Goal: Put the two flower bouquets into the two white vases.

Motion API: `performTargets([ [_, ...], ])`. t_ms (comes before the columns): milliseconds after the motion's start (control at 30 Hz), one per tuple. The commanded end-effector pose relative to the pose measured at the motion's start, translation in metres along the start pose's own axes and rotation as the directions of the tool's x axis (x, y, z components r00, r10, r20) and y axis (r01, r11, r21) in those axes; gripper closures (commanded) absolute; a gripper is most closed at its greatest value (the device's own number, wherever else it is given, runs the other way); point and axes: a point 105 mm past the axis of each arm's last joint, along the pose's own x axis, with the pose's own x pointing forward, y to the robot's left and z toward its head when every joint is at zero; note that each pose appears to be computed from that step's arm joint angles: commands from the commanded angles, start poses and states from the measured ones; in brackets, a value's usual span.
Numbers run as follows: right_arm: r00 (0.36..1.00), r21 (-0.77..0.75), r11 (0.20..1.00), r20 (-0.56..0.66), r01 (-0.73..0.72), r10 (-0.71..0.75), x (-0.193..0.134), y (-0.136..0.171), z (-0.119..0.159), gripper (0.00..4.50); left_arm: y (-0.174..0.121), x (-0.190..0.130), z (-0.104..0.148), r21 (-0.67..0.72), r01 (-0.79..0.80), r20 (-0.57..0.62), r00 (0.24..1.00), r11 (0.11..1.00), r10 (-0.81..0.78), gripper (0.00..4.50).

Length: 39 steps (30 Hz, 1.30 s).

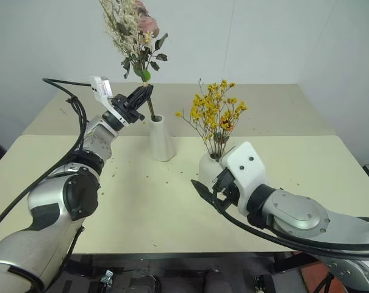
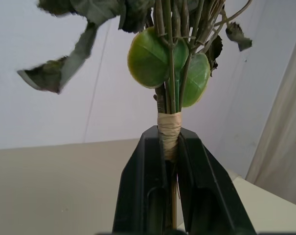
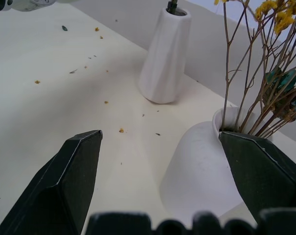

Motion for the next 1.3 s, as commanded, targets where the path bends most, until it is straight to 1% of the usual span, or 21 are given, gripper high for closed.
performTargets([
  [33,0.998,-0.033,0.999,0.061,0.010,-0.007,-0.003,0.001,0.010,0.00,-0.006,0.003,0.004,0.027,0.040,0.014,0.999,0.999,-0.040,4.40],
  [233,0.998,-0.044,0.999,0.068,0.007,-0.004,-0.003,0.001,0.008,0.00,-0.011,0.005,0.000,0.031,0.068,0.002,0.998,0.997,-0.068,4.40],
  [400,0.997,-0.054,0.998,0.073,0.012,-0.008,-0.003,0.001,0.007,0.00,-0.010,0.005,0.000,0.049,0.060,0.000,0.998,0.997,-0.060,4.40],
  [633,0.997,-0.070,0.997,0.076,0.019,-0.014,-0.002,0.001,0.005,0.00,-0.011,0.002,-0.005,0.139,0.089,-0.081,0.994,0.986,-0.079,4.40],
  [1033,0.996,-0.085,0.996,0.086,0.024,-0.016,-0.002,-0.002,0.004,0.00,-0.004,-0.006,-0.011,0.143,0.059,-0.088,0.995,0.988,-0.047,4.40],
  [1200,0.997,-0.092,0.996,0.079,0.021,-0.014,-0.002,-0.003,0.002,0.00,-0.005,-0.009,-0.010,0.122,0.080,-0.083,0.994,0.989,-0.070,4.40],
  [1267,0.997,-0.096,0.995,0.075,0.021,-0.013,-0.002,-0.004,0.002,0.00,-0.007,-0.009,-0.009,0.123,0.099,-0.083,0.993,0.987,-0.089,3.68],
  [1300,0.997,-0.096,0.995,0.075,0.020,-0.013,-0.002,-0.004,0.002,0.00,-0.008,-0.009,-0.009,0.125,0.104,-0.081,0.992,0.987,-0.094,3.48],
])
